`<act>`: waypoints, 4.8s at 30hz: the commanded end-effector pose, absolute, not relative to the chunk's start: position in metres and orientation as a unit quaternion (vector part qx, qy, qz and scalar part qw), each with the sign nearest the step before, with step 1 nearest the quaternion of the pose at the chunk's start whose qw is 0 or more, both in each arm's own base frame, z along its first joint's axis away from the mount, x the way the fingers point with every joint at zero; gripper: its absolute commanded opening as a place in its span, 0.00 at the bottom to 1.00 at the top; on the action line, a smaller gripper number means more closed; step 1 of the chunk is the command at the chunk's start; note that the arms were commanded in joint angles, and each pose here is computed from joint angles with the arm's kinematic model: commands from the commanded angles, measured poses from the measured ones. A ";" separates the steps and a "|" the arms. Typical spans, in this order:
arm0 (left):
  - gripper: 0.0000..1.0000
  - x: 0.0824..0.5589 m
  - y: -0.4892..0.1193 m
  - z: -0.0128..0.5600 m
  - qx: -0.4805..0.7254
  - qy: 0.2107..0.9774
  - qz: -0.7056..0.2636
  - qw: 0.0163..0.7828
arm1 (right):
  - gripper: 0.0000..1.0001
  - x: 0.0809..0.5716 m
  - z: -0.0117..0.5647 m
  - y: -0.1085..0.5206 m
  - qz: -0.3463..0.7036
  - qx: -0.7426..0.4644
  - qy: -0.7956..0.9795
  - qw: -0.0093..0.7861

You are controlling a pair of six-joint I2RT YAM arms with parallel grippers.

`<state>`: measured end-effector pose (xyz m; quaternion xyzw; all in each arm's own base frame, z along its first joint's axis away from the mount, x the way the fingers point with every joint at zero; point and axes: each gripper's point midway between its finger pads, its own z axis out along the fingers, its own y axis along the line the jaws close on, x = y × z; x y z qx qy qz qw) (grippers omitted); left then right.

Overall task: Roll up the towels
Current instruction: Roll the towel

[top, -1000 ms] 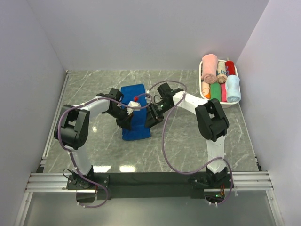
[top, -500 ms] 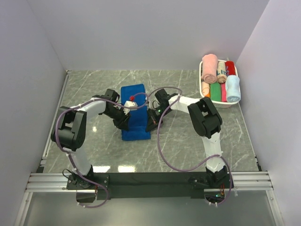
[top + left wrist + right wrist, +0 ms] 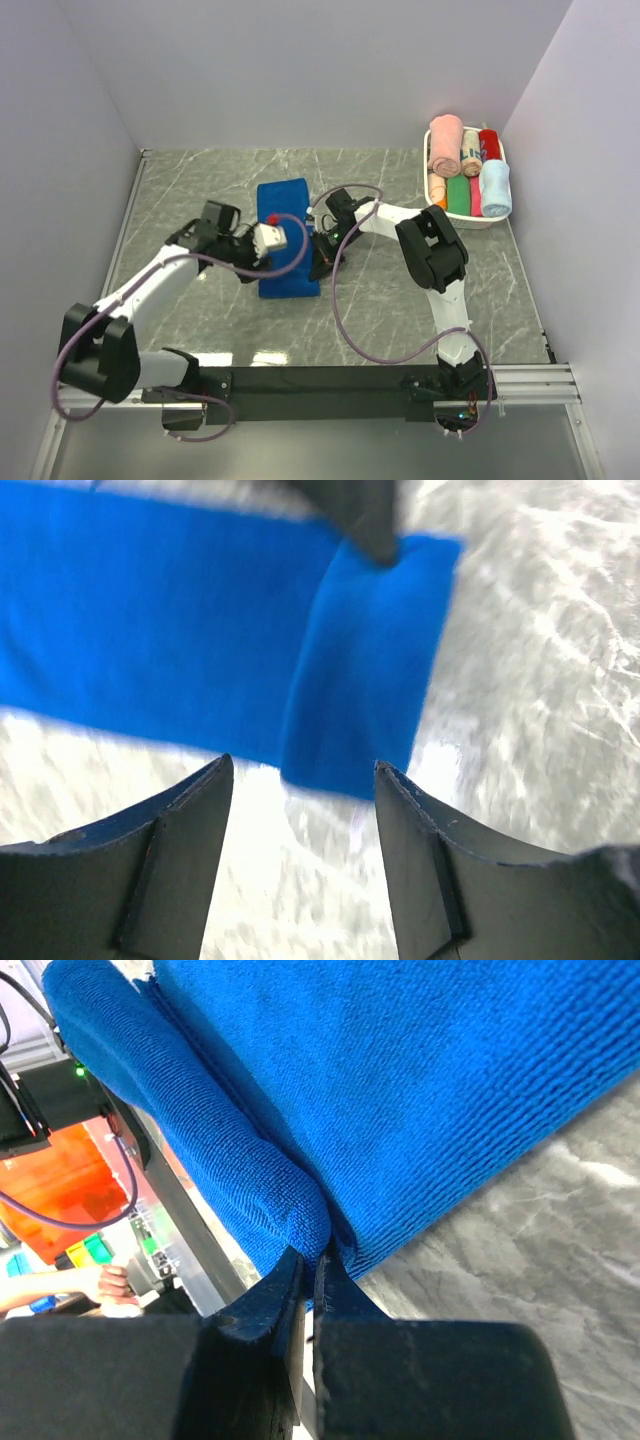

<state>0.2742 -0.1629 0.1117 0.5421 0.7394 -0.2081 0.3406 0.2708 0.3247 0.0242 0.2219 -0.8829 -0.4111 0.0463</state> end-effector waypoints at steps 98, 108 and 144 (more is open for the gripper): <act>0.43 0.314 -0.124 0.082 0.359 0.815 -0.441 0.108 | 0.00 0.178 0.039 0.342 -0.378 0.562 -0.736 -0.010; 0.50 0.298 -0.087 0.121 0.359 0.832 -0.328 0.267 | 0.00 0.200 0.012 0.342 -0.443 0.446 -0.768 0.120; 0.03 0.167 -0.158 -0.008 0.626 0.758 -0.169 0.072 | 0.40 0.266 0.034 0.328 -0.509 0.256 -0.805 0.167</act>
